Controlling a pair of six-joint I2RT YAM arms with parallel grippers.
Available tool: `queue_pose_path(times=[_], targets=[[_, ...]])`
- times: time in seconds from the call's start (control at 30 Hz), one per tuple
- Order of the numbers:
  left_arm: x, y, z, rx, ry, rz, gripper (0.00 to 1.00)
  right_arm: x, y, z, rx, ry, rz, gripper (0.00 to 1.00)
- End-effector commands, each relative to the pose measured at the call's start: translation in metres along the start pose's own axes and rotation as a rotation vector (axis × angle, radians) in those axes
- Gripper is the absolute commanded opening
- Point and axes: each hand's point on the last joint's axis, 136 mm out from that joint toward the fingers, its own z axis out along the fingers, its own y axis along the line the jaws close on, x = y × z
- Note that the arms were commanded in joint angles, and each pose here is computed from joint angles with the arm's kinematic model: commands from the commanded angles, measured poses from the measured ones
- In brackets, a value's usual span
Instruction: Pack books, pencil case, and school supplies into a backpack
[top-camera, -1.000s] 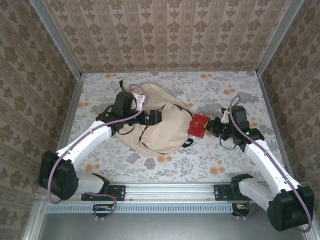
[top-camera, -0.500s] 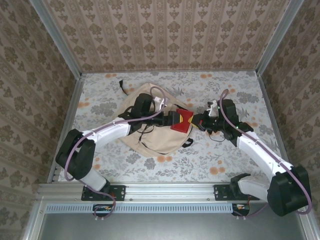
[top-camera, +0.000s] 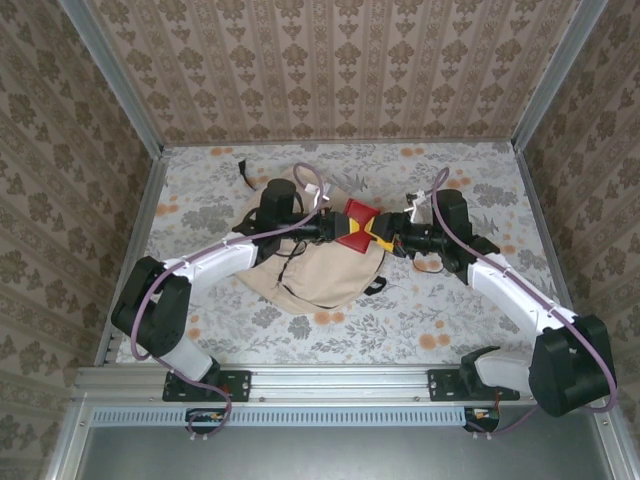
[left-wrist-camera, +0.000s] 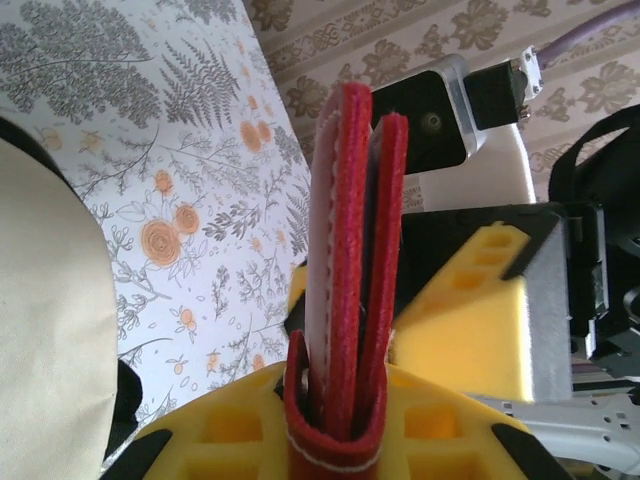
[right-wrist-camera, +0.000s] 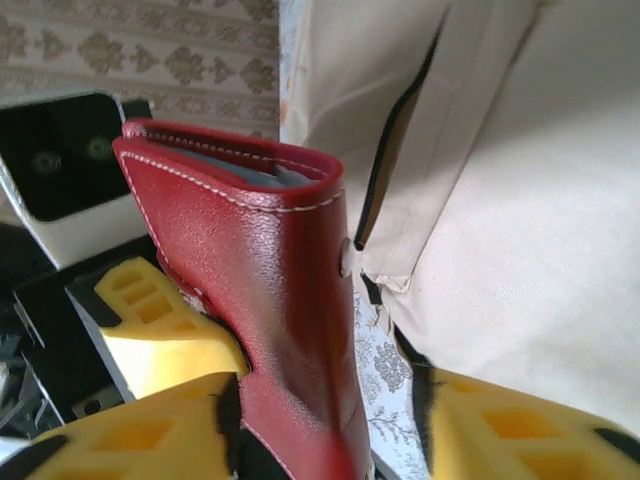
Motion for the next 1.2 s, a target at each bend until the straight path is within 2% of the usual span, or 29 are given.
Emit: queue_pose_path(times=[0.0,0.17,0.23,0.3,0.4,0.47,0.57,0.67,0.83,0.9,1.03,1.17], targets=[[-0.006,-0.011,-0.005,0.063,-0.007,-0.007,0.1,0.002,0.026,0.003,-0.095,0.046,-0.096,0.57],[-0.01,-0.012,-0.007,0.083,-0.01,-0.044,0.08,0.004,0.034,0.01,-0.134,0.069,-0.126,0.56],[-0.01,-0.01,-0.007,0.081,-0.008,-0.061,0.08,0.003,0.036,0.011,-0.146,0.068,-0.129,0.53],[-0.011,-0.008,-0.007,0.081,-0.006,-0.074,0.09,0.002,0.04,0.012,-0.167,0.064,-0.14,0.45],[-0.013,0.001,-0.009,0.062,-0.018,-0.097,0.2,-0.002,0.04,0.013,-0.154,0.041,-0.139,0.26],[-0.016,0.015,-0.018,0.015,-0.041,-0.12,0.35,-0.005,0.035,0.013,-0.115,0.024,-0.127,0.2],[-0.018,0.042,-0.038,-0.12,-0.083,-0.129,0.56,-0.006,0.021,0.012,-0.046,0.007,-0.094,0.16],[-0.015,0.068,-0.063,-0.331,-0.111,-0.091,0.64,-0.005,0.007,0.011,0.021,-0.005,-0.06,0.15],[-0.007,0.101,-0.105,-0.658,-0.116,-0.016,0.65,0.001,-0.007,0.019,0.065,0.01,-0.032,0.15],[-0.005,0.106,-0.117,-0.74,-0.098,0.048,0.64,0.005,-0.007,0.025,0.066,0.025,-0.033,0.15],[-0.005,0.111,-0.128,-0.817,-0.042,0.199,0.62,0.011,-0.006,0.037,0.066,0.056,-0.036,0.16],[-0.009,0.131,-0.145,-0.972,-0.022,0.212,0.59,0.016,-0.001,0.049,0.054,0.077,-0.033,0.16]])
